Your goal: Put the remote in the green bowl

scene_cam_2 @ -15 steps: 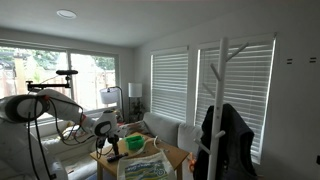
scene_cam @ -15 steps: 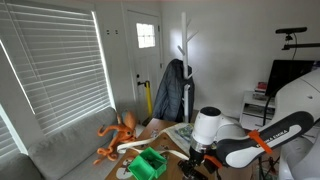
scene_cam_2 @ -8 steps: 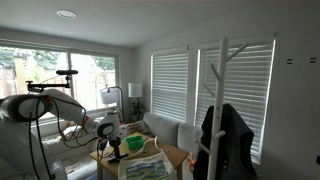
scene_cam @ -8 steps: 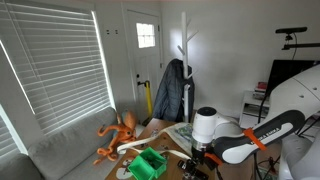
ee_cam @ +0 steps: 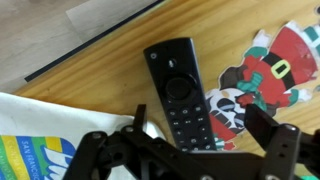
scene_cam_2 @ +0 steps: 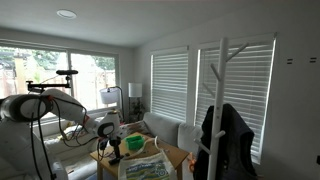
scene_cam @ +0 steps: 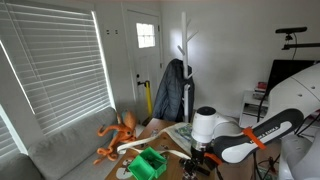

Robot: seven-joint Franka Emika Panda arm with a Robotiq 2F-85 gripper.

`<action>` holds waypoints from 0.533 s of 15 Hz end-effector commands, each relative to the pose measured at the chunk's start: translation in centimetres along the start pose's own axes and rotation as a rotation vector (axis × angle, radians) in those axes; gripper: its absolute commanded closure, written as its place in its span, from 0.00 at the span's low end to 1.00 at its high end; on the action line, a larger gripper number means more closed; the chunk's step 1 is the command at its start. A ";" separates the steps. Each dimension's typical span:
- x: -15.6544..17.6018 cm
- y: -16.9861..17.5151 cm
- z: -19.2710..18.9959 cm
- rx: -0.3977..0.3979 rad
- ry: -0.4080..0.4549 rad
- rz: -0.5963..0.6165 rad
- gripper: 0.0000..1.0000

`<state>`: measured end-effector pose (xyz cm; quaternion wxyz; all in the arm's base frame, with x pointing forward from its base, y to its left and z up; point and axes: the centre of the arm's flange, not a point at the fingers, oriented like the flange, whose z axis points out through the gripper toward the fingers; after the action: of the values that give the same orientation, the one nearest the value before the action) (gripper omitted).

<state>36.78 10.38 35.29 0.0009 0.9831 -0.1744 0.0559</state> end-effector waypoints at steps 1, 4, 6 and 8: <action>0.0 -0.1 -0.5 0.019 -0.003 -0.024 0.11; 0.1 0.0 0.1 0.009 -0.015 -0.031 0.33; 0.1 0.1 0.3 0.007 -0.020 -0.030 0.36; 0.2 0.1 0.5 0.005 -0.023 -0.030 0.56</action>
<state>36.75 10.44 35.04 0.0018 0.9853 -0.1626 0.0524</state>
